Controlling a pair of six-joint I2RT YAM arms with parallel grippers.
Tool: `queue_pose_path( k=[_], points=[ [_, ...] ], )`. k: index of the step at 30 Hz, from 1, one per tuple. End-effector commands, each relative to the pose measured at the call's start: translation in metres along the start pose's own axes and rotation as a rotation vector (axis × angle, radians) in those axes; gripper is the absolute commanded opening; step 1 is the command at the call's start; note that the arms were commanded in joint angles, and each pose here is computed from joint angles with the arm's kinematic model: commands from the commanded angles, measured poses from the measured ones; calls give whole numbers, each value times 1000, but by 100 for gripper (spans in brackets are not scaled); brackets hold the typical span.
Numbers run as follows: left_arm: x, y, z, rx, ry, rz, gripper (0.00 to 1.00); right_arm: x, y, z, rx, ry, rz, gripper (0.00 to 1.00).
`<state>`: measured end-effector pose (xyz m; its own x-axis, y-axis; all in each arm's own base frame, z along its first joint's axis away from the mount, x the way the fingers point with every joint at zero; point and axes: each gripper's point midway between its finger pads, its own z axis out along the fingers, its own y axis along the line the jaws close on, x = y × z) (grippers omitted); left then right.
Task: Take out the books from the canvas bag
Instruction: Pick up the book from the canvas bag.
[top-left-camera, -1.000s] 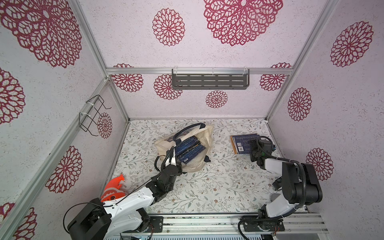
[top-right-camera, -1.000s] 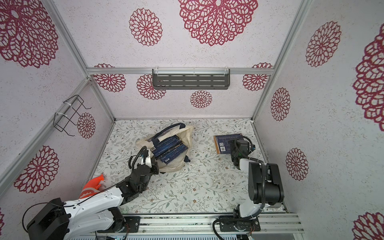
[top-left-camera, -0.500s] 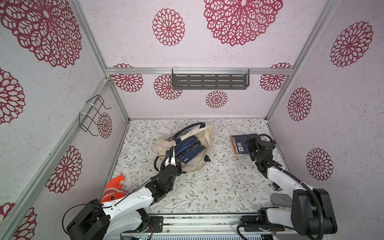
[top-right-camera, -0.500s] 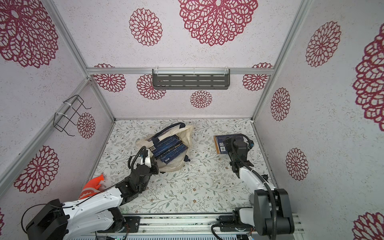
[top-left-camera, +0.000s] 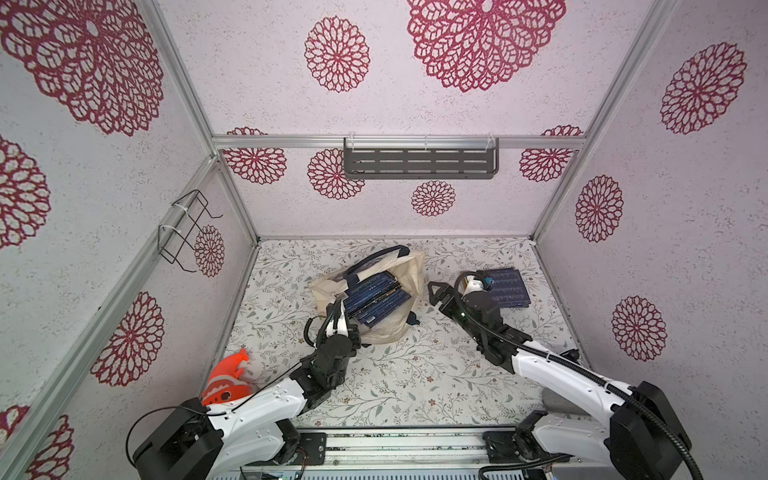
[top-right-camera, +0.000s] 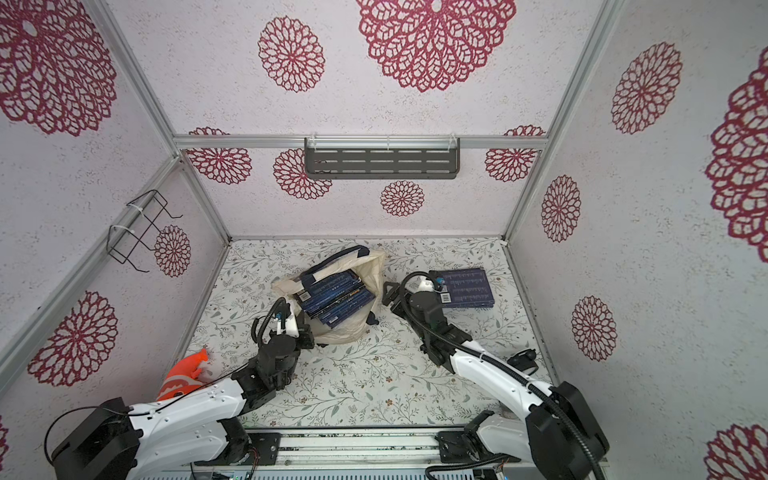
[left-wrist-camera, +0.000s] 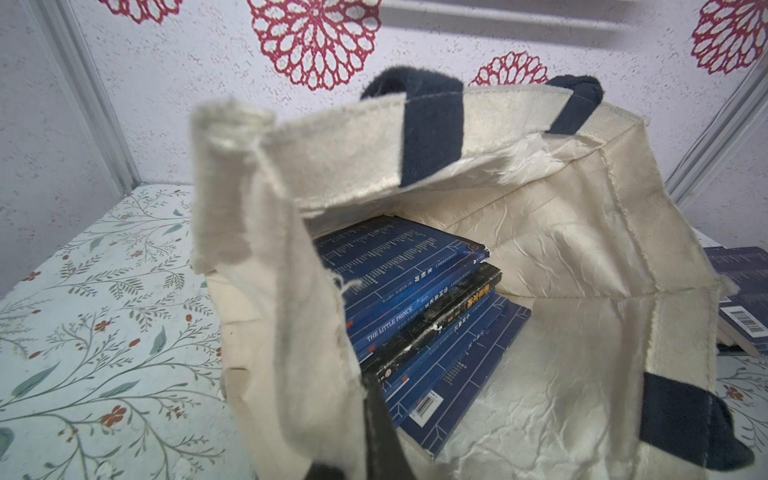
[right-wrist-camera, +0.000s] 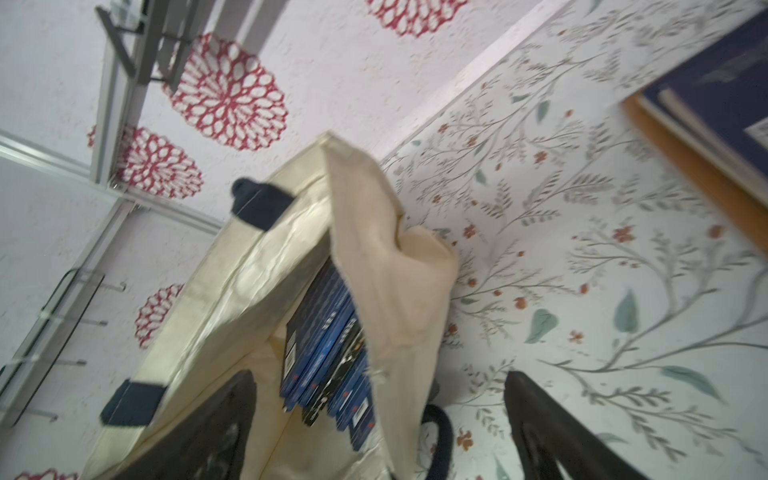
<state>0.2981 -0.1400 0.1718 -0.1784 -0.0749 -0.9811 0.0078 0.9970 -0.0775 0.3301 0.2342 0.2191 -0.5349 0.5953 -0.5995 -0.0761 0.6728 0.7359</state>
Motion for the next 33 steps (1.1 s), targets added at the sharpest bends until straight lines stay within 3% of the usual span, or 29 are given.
queue_pose_path(
  k=[1,5,12,23,33],
  points=[
    [-8,5,-4,-33,-56,-3,0,9,42,4,-79,-11,-52,90],
    [-8,8,-3,-47,-67,-1,0,46,74,17,-123,65,-95,83],
    [-8,4,-5,-12,-68,-9,0,89,87,44,-127,139,-83,71],
    [-10,2,-6,8,-63,-7,0,128,71,100,-44,200,-66,68],
    [-12,2,-8,20,-70,-18,0,135,49,135,5,197,-5,52]
  ],
)
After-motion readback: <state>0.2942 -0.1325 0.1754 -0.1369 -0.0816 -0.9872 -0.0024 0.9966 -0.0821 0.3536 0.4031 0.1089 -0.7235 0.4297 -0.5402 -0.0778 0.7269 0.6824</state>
